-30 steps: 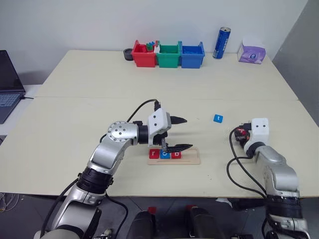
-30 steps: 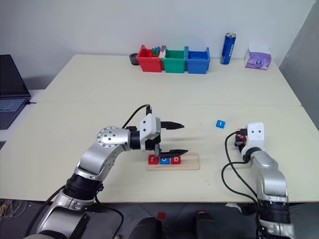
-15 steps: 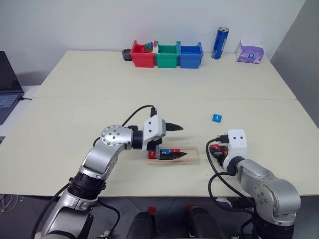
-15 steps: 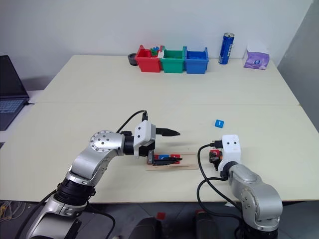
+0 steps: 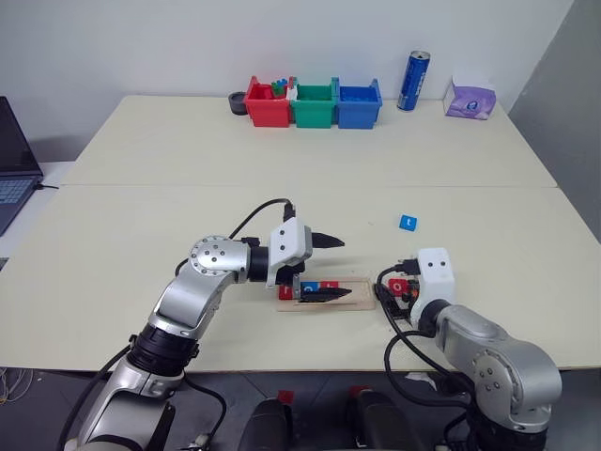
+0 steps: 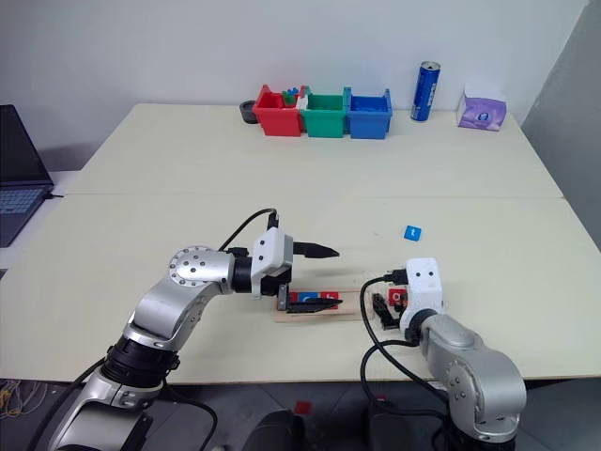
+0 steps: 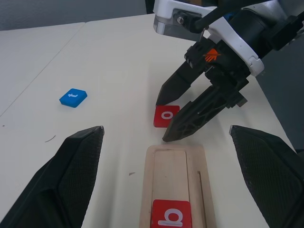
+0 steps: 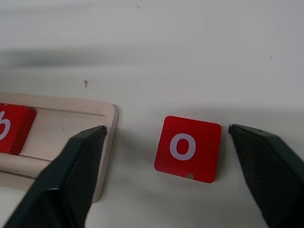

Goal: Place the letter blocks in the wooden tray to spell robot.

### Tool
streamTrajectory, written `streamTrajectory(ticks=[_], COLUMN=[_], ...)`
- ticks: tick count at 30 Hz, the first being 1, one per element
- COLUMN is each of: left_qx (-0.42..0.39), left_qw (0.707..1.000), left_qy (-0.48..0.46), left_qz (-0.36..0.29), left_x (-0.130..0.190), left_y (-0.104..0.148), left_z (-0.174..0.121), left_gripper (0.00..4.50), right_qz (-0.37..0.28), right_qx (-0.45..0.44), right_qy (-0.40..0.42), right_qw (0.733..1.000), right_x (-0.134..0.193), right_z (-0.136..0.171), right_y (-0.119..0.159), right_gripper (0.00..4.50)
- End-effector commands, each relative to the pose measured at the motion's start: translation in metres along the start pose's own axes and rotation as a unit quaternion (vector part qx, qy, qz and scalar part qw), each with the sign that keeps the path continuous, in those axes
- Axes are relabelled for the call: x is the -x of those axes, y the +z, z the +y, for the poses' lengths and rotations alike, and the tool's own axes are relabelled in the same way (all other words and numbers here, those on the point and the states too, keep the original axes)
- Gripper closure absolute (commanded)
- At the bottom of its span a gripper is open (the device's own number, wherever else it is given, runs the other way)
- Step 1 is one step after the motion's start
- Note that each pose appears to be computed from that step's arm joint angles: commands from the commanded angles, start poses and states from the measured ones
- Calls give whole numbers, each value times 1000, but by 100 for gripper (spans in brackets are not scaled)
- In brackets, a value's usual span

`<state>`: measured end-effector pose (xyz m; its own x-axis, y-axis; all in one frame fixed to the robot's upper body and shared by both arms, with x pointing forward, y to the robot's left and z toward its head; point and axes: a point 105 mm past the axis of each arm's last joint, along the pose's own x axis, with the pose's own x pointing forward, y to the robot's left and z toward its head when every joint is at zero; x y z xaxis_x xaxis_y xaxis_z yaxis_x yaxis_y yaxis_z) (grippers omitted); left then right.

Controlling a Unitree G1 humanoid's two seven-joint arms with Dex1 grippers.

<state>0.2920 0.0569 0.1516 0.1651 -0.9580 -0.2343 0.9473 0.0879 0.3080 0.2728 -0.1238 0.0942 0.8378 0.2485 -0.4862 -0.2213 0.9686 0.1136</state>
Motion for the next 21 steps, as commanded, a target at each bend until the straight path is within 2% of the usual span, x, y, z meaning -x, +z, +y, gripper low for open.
streamTrajectory(ticks=[1,5,8,10,12,18,21], left_qx=[-19,-19,-20,-21,-20,-17,-16], left_qw=[1000,1000,1000,1000,1000,999,999], left_qy=[0,1,1,-5,-12,-24,-24], left_qz=[-12,-12,-15,-14,-13,-14,-12], left_x=[2,2,0,-1,-2,-2,-2], left_y=[11,11,12,11,10,10,8], left_z=[-1,0,2,1,0,-3,-4], left_gripper=[0,0,0,0,0,0,0], right_qz=[-81,-165,-197,-196,-169,-82,-64], right_qx=[27,106,144,197,274,304,316], right_qy=[-5,16,124,189,249,347,366], right_qw=[996,980,962,942,914,884,873], right_x=[11,21,26,28,29,18,11], right_z=[-13,-30,-32,-32,-34,-50,-54], right_y=[38,83,93,83,62,18,10], right_gripper=[2,2,2,2,2,2,2])
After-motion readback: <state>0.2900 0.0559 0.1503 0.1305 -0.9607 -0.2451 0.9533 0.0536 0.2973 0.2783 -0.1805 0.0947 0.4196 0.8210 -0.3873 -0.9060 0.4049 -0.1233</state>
